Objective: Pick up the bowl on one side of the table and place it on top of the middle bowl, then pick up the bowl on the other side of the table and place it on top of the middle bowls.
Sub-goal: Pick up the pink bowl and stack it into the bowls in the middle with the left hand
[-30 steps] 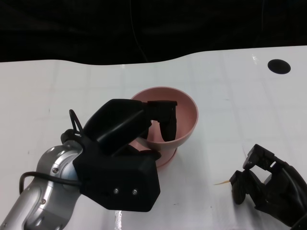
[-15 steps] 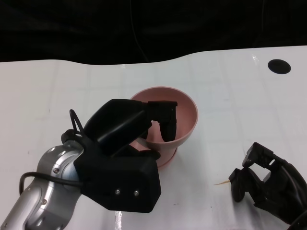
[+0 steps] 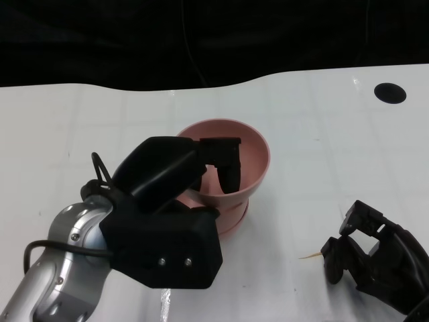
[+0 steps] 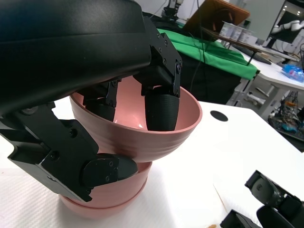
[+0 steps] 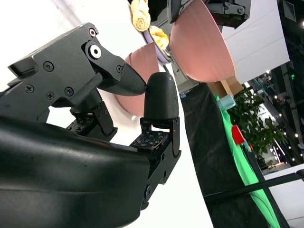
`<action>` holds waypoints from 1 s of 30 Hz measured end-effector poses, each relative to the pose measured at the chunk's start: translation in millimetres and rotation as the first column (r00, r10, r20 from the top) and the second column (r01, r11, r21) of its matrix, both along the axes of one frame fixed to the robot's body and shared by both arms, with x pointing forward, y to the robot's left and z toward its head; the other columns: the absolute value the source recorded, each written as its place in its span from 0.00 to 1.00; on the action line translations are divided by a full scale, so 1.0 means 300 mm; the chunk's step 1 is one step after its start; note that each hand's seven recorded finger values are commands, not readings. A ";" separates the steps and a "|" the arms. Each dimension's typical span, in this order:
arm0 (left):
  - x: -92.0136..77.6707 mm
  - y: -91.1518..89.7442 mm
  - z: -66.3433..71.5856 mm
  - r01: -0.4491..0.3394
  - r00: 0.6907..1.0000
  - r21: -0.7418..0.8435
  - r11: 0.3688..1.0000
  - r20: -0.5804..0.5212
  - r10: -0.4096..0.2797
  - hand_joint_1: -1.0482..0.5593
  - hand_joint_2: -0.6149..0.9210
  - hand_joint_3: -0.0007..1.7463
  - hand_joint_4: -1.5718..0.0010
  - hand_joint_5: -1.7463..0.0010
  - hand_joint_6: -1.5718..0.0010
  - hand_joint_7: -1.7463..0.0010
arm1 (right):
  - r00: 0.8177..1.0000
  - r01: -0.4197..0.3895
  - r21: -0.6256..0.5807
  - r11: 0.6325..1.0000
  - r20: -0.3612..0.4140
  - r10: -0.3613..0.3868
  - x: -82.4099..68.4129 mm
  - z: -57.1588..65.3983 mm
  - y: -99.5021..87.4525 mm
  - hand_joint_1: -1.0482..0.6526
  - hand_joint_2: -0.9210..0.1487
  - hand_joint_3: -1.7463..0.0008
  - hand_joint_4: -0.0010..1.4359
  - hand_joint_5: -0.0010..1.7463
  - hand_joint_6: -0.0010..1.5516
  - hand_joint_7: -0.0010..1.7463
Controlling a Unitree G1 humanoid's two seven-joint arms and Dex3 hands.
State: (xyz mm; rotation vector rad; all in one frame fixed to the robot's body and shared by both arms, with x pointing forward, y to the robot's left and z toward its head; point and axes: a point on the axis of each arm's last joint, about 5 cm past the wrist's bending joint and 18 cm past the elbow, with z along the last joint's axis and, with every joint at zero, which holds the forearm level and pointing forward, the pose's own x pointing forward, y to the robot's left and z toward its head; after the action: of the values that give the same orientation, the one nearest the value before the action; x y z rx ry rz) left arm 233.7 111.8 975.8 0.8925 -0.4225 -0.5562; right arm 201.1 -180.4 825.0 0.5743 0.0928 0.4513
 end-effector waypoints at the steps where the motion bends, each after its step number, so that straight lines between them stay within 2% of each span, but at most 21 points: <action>1: 0.001 0.002 0.000 -0.005 1.000 -0.001 1.000 -0.002 0.005 0.65 0.80 0.52 0.56 0.00 0.67 0.00 | 1.000 0.000 0.000 1.000 0.000 0.000 0.000 0.000 0.000 0.52 0.40 0.39 0.63 1.00 0.48 0.92; 14: 0.004 0.015 0.003 -0.024 1.000 -0.003 1.000 0.002 0.024 0.65 0.82 0.50 0.57 0.00 0.68 0.00 | 1.000 0.003 -0.002 1.000 0.003 -0.003 0.001 0.000 -0.002 0.52 0.41 0.38 0.63 1.00 0.49 0.92; 30: 0.004 0.018 -0.025 -0.041 0.999 -0.009 0.999 -0.006 0.041 0.64 0.83 0.48 0.57 0.00 0.68 0.00 | 1.000 0.006 -0.005 1.000 0.001 -0.006 0.001 0.001 -0.003 0.51 0.40 0.39 0.63 1.00 0.48 0.92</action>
State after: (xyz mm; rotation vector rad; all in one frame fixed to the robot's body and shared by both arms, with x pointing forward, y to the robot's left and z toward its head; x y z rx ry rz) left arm 234.8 117.2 968.5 0.8884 -0.4002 -0.5187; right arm 201.5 -181.3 825.3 0.5698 0.0916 0.4458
